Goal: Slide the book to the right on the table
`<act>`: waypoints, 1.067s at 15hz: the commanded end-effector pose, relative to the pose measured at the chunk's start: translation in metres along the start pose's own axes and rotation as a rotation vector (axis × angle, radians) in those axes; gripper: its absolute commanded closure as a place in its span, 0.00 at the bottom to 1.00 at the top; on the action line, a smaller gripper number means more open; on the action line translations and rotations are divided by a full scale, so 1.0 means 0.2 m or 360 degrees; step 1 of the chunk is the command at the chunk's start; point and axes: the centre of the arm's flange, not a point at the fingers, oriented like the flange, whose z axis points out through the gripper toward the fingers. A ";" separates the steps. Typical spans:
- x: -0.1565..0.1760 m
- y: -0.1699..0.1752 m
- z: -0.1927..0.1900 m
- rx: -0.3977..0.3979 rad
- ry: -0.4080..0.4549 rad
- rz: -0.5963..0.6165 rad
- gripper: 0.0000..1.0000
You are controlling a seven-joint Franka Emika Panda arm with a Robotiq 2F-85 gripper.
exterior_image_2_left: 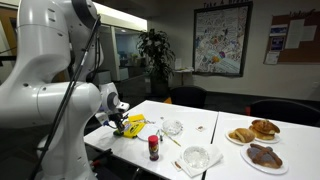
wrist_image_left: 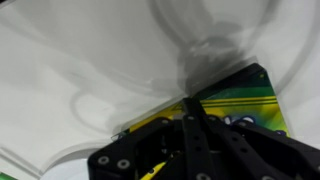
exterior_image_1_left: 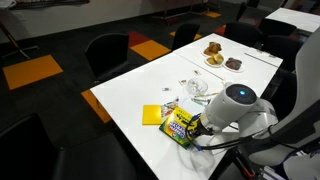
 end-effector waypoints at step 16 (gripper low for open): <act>0.14 0.12 0.00 0.0044 0.0337 0.0165 1.00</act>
